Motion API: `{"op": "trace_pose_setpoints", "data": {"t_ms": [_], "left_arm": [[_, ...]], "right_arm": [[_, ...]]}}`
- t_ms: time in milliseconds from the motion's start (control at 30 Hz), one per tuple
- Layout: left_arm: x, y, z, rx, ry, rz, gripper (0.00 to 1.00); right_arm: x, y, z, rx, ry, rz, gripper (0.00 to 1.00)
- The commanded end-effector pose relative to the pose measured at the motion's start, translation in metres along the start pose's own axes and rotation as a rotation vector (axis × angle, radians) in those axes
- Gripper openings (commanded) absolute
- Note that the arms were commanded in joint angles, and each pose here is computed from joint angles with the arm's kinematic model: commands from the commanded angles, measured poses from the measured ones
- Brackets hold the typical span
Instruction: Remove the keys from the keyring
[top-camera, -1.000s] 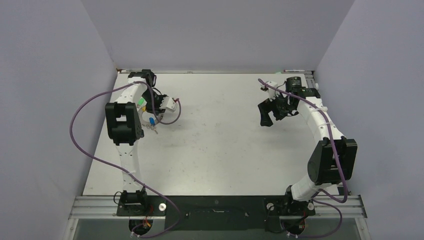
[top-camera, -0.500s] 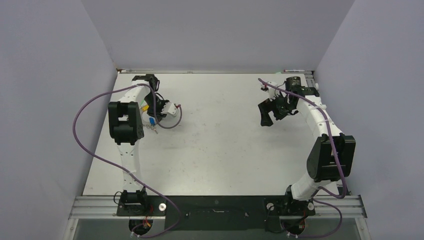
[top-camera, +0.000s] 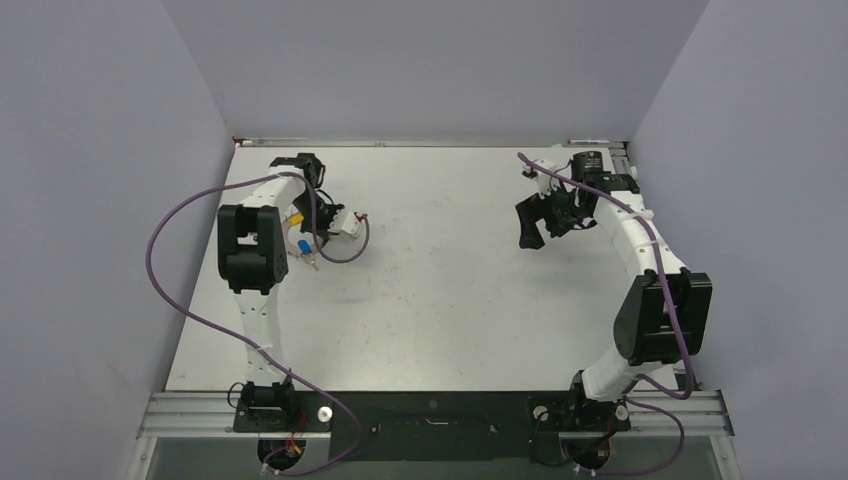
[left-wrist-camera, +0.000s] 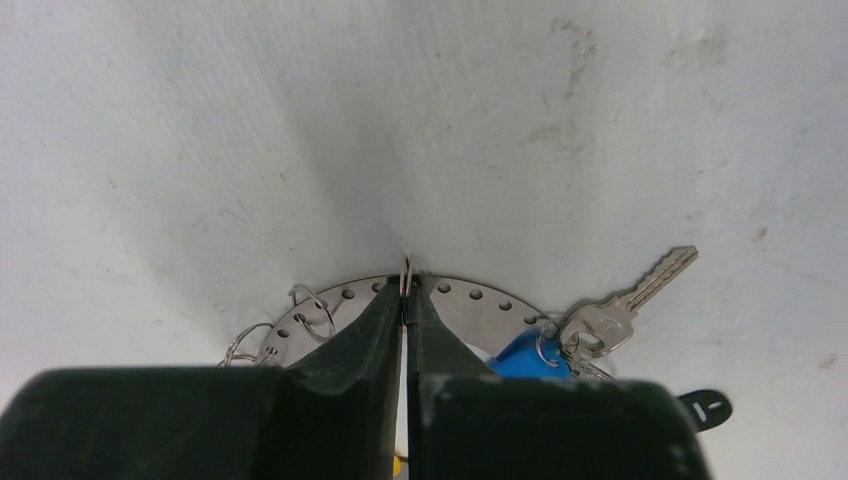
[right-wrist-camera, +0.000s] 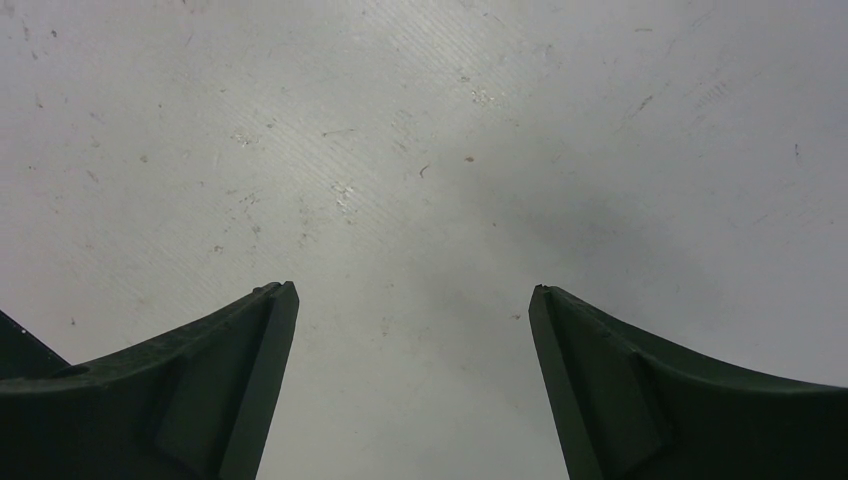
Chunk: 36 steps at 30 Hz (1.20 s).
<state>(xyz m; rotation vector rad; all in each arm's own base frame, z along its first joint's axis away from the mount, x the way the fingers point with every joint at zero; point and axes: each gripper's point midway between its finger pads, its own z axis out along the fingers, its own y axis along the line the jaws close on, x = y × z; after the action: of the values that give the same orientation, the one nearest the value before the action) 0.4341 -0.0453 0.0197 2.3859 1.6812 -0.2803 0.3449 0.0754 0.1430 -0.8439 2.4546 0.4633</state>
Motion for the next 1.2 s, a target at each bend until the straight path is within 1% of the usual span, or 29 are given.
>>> {"op": "trace_pose_setpoints", "data": {"t_ms": [0,67,167,233,333,367,400,533,633,733,833,933,1033,1167], "left_arm": [[-0.044,0.004,-0.028,-0.098,-0.126,-0.037,0.00],[-0.061,0.007,-0.043,-0.147,-0.174,-0.097,0.00],[-0.084,0.017,-0.066,-0.259,-0.224,-0.225,0.00],[-0.098,0.024,-0.082,-0.329,-0.259,-0.294,0.00],[-0.119,0.029,-0.103,-0.415,-0.326,-0.382,0.00],[-0.124,0.032,-0.110,-0.450,-0.350,-0.419,0.00],[-0.130,0.034,-0.115,-0.480,-0.379,-0.495,0.00],[-0.150,0.046,-0.147,-0.612,-0.465,-0.654,0.00],[-0.162,0.057,-0.170,-0.704,-0.522,-0.788,0.00],[-0.179,0.063,-0.190,-0.737,-0.608,-0.920,0.00],[-0.196,0.064,-0.206,-0.731,-0.685,-1.030,0.00],[-0.209,0.065,-0.220,-0.747,-0.734,-1.128,0.00],[-0.221,0.063,-0.233,-0.737,-0.792,-1.163,0.00],[-0.238,0.057,-0.250,-0.723,-0.844,-1.139,0.00]], "right_arm": [[-0.039,-0.003,-0.023,0.048,-0.166,0.001,0.90],[-0.050,-0.004,-0.027,0.063,-0.220,0.027,0.90],[-0.067,-0.003,-0.033,0.076,-0.317,0.064,0.90],[-0.078,-0.002,-0.035,0.082,-0.391,0.119,0.90],[-0.095,0.007,-0.041,0.045,-0.495,0.143,0.90],[-0.101,0.011,-0.043,0.034,-0.521,0.146,0.90],[-0.107,0.013,-0.045,0.027,-0.544,0.154,0.90],[-0.133,0.023,-0.055,-0.003,-0.639,0.161,0.90],[-0.147,0.030,-0.060,-0.008,-0.685,0.154,0.90],[-0.159,0.048,-0.057,-0.036,-0.698,0.120,0.90],[-0.170,0.067,-0.051,-0.068,-0.697,0.077,0.90],[-0.183,0.091,-0.048,-0.103,-0.705,0.001,0.90],[-0.196,0.115,-0.046,-0.136,-0.727,-0.117,0.90],[-0.209,0.148,-0.046,-0.201,-0.755,-0.303,0.90]]}}
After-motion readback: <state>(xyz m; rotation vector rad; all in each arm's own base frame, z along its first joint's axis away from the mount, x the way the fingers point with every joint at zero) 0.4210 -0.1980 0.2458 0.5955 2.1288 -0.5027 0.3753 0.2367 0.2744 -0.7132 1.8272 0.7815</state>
